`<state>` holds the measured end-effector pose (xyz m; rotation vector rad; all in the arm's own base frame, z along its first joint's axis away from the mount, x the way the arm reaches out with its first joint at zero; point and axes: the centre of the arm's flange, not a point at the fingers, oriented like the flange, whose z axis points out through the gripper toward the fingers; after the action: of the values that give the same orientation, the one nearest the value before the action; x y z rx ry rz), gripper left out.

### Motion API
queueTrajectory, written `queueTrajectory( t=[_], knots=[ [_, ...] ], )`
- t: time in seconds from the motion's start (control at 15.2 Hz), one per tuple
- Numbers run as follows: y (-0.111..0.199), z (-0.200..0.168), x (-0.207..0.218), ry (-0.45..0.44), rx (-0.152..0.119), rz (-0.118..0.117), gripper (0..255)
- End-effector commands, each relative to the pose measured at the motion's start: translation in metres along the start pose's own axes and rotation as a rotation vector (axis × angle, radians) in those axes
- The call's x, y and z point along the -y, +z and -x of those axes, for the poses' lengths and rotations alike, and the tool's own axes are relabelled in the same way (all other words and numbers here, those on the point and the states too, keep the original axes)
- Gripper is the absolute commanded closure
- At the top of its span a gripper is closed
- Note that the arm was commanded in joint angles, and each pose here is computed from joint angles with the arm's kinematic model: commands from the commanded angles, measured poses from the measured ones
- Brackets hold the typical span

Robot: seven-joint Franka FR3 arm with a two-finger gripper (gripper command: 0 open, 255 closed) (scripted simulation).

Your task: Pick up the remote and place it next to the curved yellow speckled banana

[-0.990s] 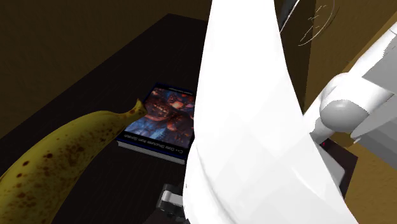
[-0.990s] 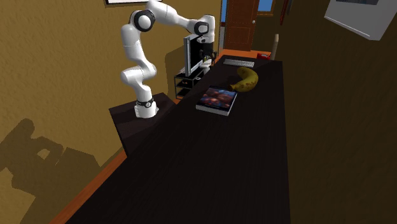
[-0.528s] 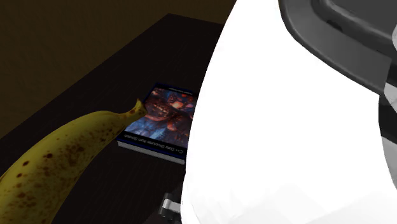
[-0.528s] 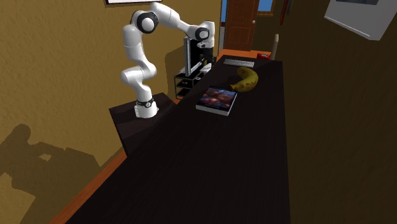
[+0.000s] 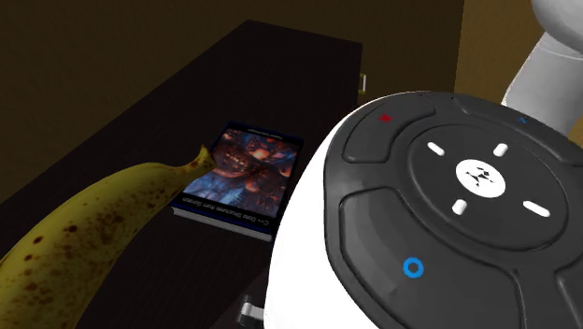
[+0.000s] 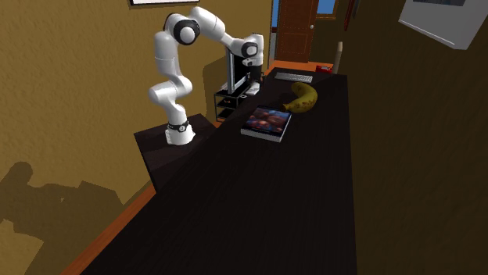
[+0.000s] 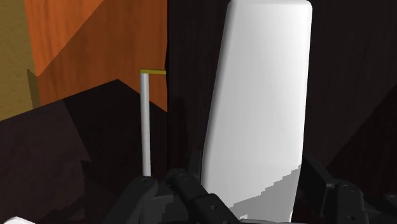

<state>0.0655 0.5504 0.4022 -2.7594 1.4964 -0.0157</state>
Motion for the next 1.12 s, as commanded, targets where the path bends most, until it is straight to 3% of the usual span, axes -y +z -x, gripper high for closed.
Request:
queueTrajectory(
  t=[0.0, 0.66, 1.06],
  knots=[
    [0.011, 0.0, 0.0, 0.0, 0.0, -0.001, 255],
    [0.062, 0.001, 0.0, 0.0, 0.0, -0.001, 255],
    [0.062, 0.001, 0.0, 0.0, 0.0, -0.001, 255]
  ],
)
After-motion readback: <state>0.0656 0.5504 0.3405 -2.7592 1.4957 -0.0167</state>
